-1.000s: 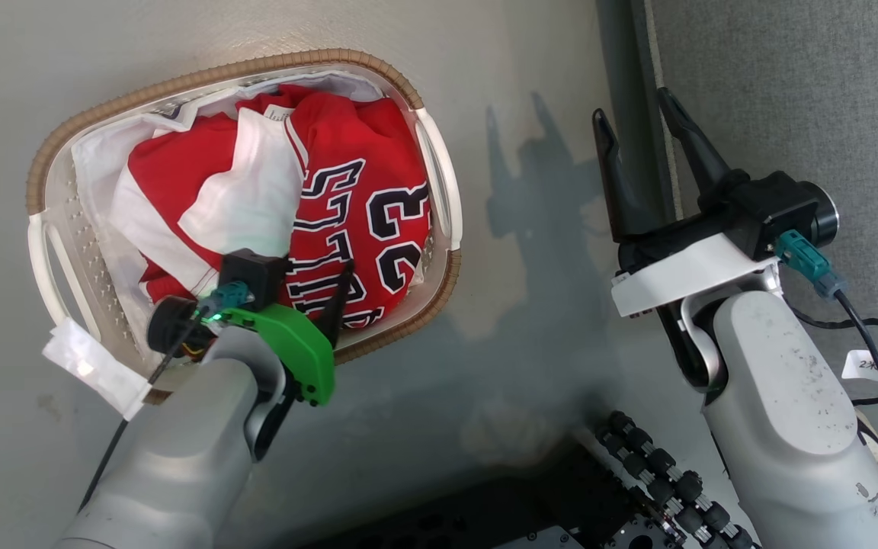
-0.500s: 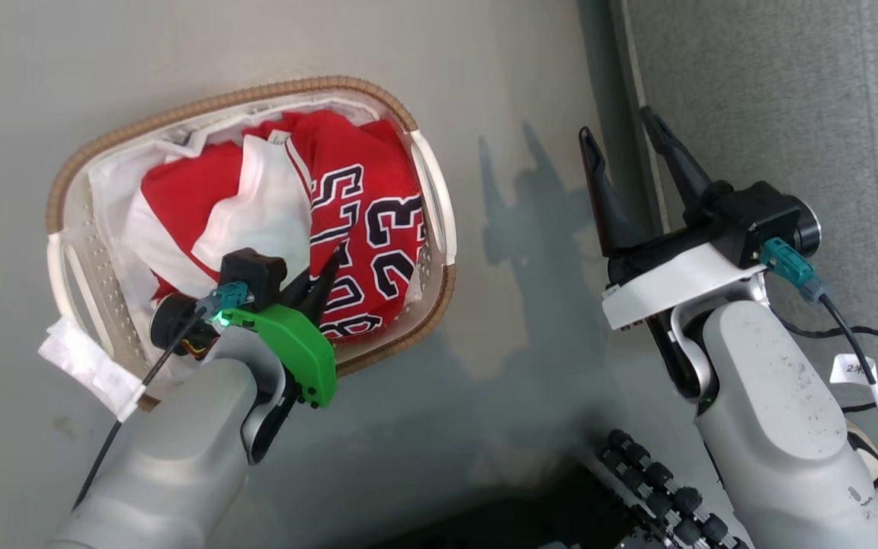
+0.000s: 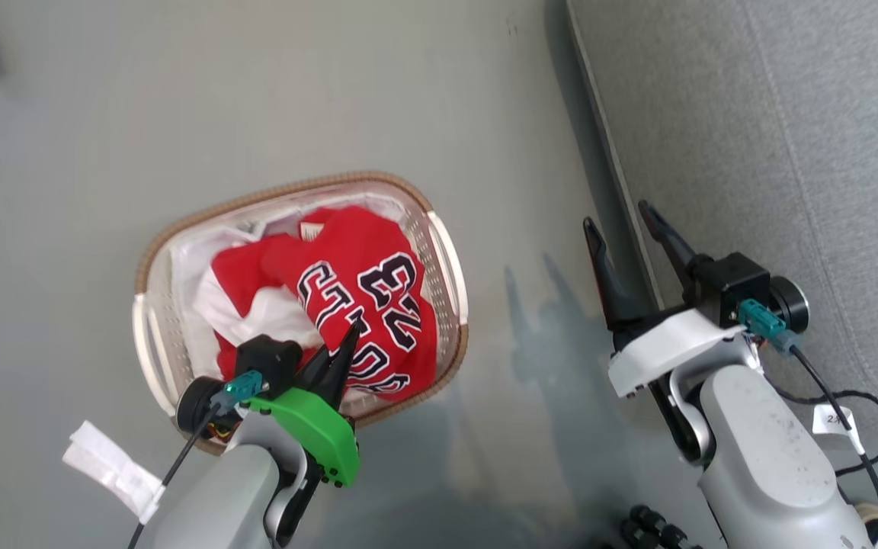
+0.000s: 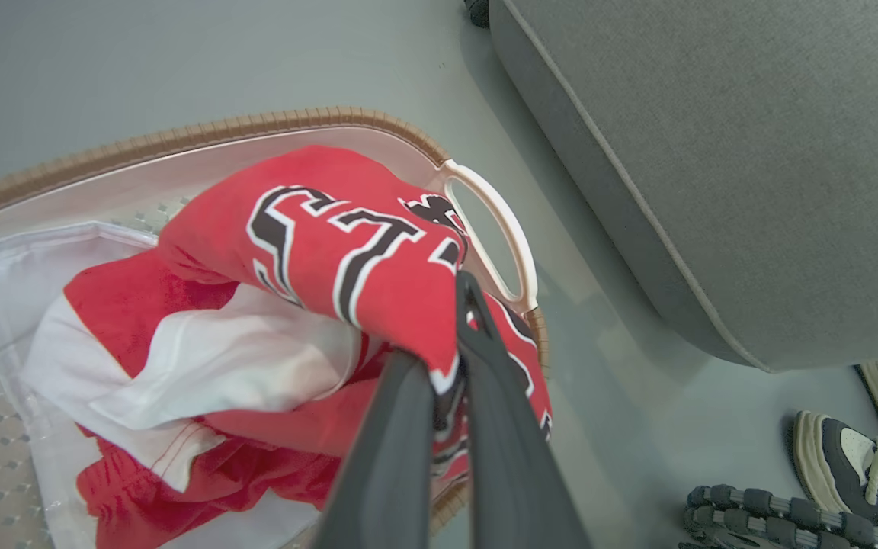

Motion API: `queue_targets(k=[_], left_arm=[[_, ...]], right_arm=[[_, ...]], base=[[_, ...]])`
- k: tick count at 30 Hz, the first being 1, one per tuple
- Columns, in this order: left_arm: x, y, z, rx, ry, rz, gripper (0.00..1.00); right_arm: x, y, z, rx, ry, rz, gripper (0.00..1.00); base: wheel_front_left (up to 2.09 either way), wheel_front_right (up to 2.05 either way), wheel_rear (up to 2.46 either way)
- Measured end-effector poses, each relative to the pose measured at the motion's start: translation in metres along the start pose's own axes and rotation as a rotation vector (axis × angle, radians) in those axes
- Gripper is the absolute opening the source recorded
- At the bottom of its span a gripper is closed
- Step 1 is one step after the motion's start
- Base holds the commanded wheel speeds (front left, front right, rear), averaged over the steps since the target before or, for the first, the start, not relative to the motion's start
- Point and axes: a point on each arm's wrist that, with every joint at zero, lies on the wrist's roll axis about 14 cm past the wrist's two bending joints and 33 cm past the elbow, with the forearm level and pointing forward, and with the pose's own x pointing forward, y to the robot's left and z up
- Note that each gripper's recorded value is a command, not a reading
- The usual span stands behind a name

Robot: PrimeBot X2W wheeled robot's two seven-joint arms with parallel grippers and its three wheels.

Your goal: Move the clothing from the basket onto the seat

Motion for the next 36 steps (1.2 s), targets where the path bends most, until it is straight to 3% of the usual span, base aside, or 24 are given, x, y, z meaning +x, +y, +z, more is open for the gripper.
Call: queue_targets(k=[13,19,25,36], left_arm=[[-0.059,-0.031,0.072,0.074,-0.259,0.066,0.0],[-0.087,-0.048,0.126,0.157,-0.43,0.071,0.0],[-0.122,-0.08,0.187,0.31,-0.628,0.047,0.0],[-0.185,-0.132,0.266,0.456,-0.913,0.005,0.0]], right_arm=[[-0.055,0.02,0.022,0.034,-0.049,0.016,1.0],[-0.074,0.031,0.034,0.045,-0.088,0.035,1.0],[-0.089,0.045,0.042,0.039,-0.118,0.071,1.0],[-0.109,0.057,0.051,0.037,-0.16,0.097,1.0]], base=[[0.0,0.0,0.0],[0.0,0.0,0.0],[0.0,0.0,0.0],[0.0,0.0,0.0]])
